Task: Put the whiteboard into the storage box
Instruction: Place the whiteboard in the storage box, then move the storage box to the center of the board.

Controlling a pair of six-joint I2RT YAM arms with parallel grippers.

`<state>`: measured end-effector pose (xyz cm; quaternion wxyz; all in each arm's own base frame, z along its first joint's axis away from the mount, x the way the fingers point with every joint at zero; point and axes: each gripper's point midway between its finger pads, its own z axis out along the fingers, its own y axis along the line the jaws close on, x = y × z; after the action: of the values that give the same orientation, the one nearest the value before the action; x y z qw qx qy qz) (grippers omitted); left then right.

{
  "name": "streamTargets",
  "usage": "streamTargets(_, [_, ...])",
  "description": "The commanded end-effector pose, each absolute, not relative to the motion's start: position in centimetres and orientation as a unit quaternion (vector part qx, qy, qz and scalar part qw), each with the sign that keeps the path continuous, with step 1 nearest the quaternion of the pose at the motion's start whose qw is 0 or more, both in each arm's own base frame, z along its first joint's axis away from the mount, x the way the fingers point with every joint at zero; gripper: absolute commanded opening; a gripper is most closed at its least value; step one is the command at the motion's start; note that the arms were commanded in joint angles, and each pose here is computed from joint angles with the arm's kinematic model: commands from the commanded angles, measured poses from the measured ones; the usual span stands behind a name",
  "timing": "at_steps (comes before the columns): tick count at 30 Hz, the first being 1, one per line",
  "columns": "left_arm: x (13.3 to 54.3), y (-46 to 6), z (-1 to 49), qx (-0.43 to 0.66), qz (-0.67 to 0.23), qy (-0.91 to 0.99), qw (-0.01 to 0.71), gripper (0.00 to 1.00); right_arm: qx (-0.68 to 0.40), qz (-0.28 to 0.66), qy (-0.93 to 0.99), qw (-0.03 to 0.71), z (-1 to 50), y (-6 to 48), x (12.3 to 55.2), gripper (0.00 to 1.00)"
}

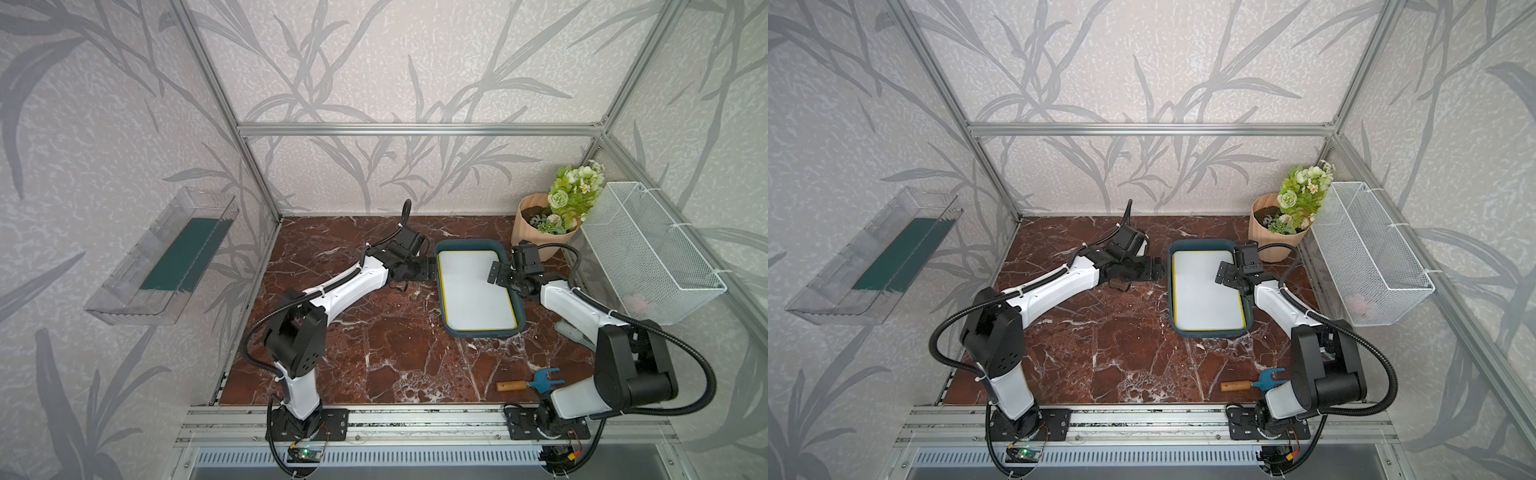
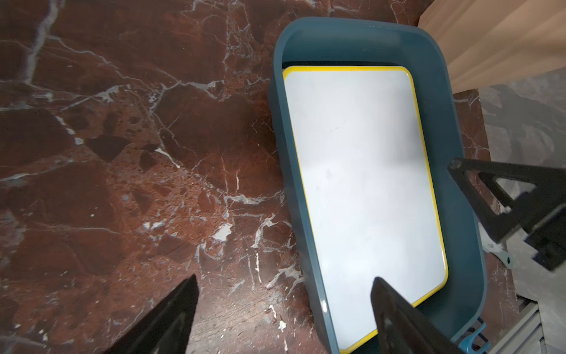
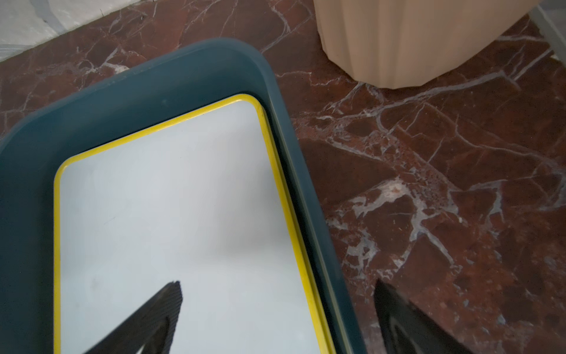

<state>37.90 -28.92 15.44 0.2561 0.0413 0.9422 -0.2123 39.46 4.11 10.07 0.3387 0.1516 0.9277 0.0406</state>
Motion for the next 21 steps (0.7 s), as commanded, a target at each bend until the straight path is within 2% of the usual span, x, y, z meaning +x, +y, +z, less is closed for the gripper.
streamTargets(1, [38.0, -26.2, 16.6, 0.021, -0.205, 0.935, 0.289, 0.91, 0.146, 0.070, 0.928, 0.336, 10.3, 5.1, 40.5, 0.99])
streamTargets(11, [36.6, -19.3, 16.7, -0.038, -0.178, 0.931, 0.317, 0.94, 0.176, 0.185, 0.917, 0.308, 8.8, 9.1, 41.0, 0.99])
streamTargets(21, [36.5, -15.0, 17.2, -0.079, -0.171, 0.927, 0.324, 0.94, 0.175, 0.225, 0.910, 0.301, 9.5, 16.3, 41.5, 0.99])
